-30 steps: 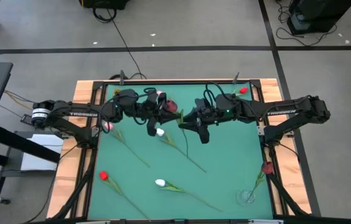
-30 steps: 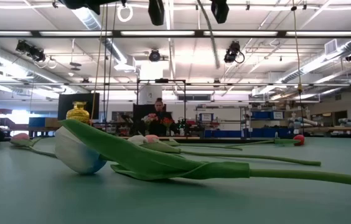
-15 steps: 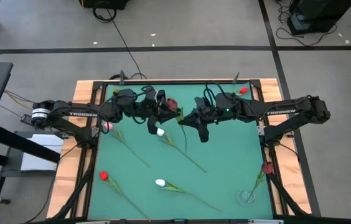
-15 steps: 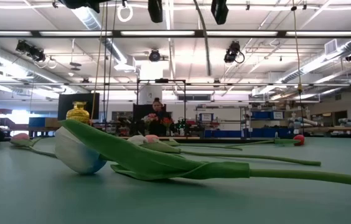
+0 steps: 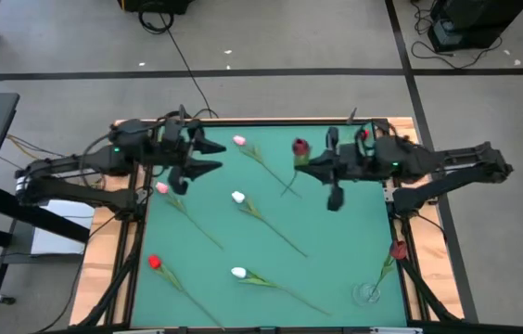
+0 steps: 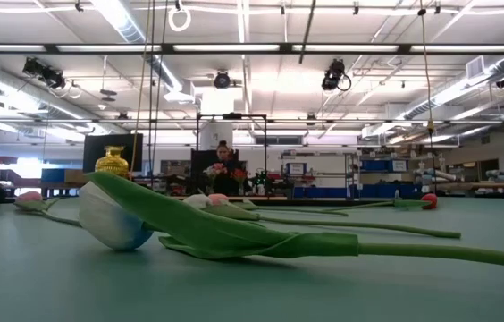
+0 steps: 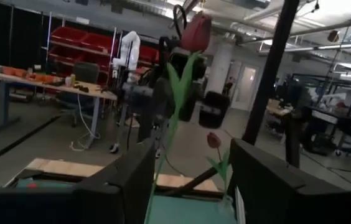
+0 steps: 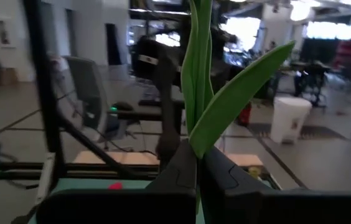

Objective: Sort flowers into vase by color
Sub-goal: Put the dark red tulip into the transparent vase

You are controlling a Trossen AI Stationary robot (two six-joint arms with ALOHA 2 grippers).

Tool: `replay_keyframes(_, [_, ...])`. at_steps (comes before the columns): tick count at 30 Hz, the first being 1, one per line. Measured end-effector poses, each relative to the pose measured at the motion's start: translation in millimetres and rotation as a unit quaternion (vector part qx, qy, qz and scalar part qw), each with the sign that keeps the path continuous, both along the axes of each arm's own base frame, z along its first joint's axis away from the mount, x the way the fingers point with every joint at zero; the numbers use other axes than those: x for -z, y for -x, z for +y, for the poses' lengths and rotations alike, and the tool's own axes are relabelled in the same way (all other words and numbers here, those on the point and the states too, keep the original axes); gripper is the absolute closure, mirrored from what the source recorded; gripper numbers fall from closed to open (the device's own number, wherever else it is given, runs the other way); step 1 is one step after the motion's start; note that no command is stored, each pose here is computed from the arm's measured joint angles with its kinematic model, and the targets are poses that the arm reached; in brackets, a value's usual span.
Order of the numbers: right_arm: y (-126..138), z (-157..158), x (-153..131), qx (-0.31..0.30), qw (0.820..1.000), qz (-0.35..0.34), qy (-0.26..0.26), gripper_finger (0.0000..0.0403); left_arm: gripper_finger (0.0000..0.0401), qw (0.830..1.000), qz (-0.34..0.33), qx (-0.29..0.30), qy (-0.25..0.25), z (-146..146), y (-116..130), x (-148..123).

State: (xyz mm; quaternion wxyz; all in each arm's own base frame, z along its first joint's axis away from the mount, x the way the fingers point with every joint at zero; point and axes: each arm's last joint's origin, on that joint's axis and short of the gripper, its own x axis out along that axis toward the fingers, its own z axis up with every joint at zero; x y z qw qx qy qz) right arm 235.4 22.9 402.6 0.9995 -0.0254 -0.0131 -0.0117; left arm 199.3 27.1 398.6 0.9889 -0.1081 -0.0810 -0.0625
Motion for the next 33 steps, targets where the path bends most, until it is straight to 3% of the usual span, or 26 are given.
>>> replay_keyframes(7, [21, 10, -9, -0.03, 0.999, -0.009, 0.0, 0.0398, 0.0186, 1.0, 0.004, 0.003, -0.008, -4, 11, -2])
replay_keyframes(14, [45, 11, -21, -0.046, 0.997, -0.037, -0.058, 0.0398, 0.0186, 1.0, 0.004, 0.003, -0.005, -4, 11, -2])
replay_keyframes(18, [70, 9, -31, -0.093, 0.99, -0.055, -0.089, 0.0398, 0.0186, 1.0, 0.005, 0.003, -0.004, -4, 11, -2])
replay_keyframes(24, [121, 3, -38, -0.17, 0.98, -0.063, -0.087, 0.0398, 0.0186, 1.0, 0.005, 0.003, -0.004, -4, 11, -2])
replay_keyframes(27, [147, 2, -43, -0.237, 0.963, -0.085, -0.096, 0.0398, 0.0186, 1.0, 0.005, 0.003, -0.004, -4, 11, -2])
replay_keyframes(30, [168, 3, -48, -0.328, 0.934, -0.112, -0.083, 0.0398, 0.0186, 1.0, 0.005, 0.003, -0.004, -4, 11, -2])
replay_keyframes(33, [172, 5, -50, -0.379, 0.915, -0.106, -0.088, 0.0398, 0.0186, 1.0, 0.005, 0.003, -0.004, -4, 11, -2])
